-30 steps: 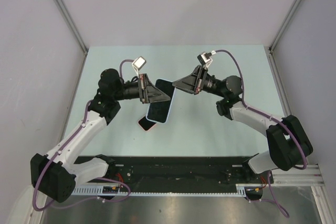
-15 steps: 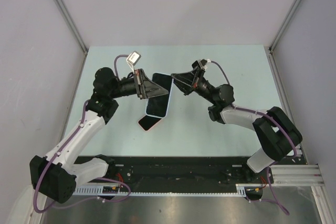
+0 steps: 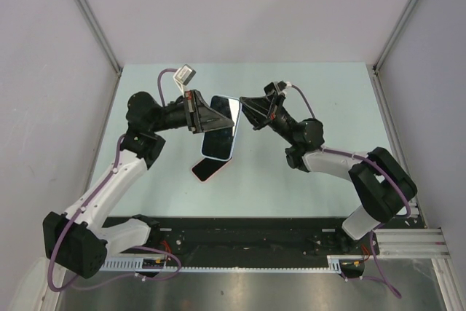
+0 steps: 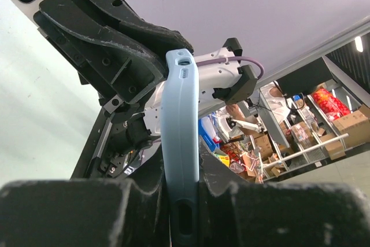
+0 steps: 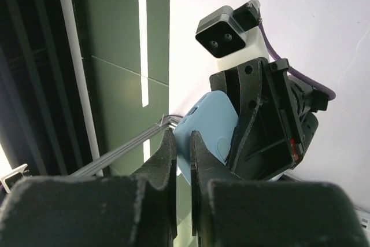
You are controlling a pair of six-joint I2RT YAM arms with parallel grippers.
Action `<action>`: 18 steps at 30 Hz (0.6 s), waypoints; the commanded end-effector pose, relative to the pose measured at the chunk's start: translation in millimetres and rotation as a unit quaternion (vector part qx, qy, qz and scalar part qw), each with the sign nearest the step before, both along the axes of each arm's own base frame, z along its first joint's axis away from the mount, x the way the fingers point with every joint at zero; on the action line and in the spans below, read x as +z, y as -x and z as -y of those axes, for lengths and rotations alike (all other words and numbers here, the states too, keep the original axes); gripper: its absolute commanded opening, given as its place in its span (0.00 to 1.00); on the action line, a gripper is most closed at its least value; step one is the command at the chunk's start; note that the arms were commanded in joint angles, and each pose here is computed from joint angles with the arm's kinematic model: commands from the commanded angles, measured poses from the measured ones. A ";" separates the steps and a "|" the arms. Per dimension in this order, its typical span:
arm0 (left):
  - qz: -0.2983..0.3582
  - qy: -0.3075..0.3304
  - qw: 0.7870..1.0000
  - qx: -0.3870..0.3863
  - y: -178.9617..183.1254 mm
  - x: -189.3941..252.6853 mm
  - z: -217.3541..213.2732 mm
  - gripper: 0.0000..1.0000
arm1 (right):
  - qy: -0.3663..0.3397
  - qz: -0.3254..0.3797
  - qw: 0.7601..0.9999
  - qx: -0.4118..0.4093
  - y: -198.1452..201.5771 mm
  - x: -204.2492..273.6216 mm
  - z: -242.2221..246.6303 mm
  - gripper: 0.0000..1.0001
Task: Take the phone out of the phone case
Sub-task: Remove the phone case from the phone.
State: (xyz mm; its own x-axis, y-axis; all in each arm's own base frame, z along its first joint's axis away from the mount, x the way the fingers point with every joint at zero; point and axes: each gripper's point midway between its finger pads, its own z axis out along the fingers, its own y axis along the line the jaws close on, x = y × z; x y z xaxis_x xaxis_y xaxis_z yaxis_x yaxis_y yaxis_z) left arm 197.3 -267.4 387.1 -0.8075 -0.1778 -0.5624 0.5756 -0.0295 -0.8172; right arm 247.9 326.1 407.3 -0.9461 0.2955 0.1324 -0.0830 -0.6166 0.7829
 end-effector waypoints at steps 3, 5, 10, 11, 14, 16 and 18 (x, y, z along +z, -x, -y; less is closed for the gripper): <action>0.190 0.085 0.978 -0.026 48.3 88.9 -12.5 0.00 | 0.041 0.023 0.998 0.042 20.7 -22.7 -19.3 0.00; 0.193 0.088 0.977 -0.027 51.4 93.5 -13.6 0.00 | 0.083 0.063 0.994 0.022 28.5 -19.9 -21.9 0.00; 0.195 0.096 0.976 -0.025 58.3 103.2 -17.3 0.00 | 0.247 0.075 0.964 -0.067 9.7 -48.1 -23.1 0.00; 0.197 0.098 0.975 -0.025 58.9 104.7 -17.6 0.00 | 0.254 0.074 0.962 -0.073 8.3 -49.0 -19.7 0.00; 0.207 0.115 0.971 -0.030 67.0 116.6 -20.6 0.00 | 0.274 0.073 0.955 -0.083 7.3 -54.0 -16.2 0.00; 0.205 0.125 0.970 -0.035 70.5 124.2 -22.2 0.00 | 0.285 0.071 0.952 -0.083 9.0 -59.2 -19.4 0.00; 0.213 0.136 0.967 -0.041 77.5 133.2 -24.2 0.00 | 0.307 0.072 0.945 -0.083 9.0 -69.2 -23.1 0.00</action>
State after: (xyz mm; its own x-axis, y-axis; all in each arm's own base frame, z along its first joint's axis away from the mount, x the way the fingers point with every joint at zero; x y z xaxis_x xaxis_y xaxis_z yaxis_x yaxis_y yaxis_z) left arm 168.6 -266.1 423.0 -0.7846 -0.1386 -0.6044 0.6195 -0.1340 -0.7735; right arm 219.7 317.4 447.0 -0.8359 0.5040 -0.2175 -0.4223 -0.3373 0.8414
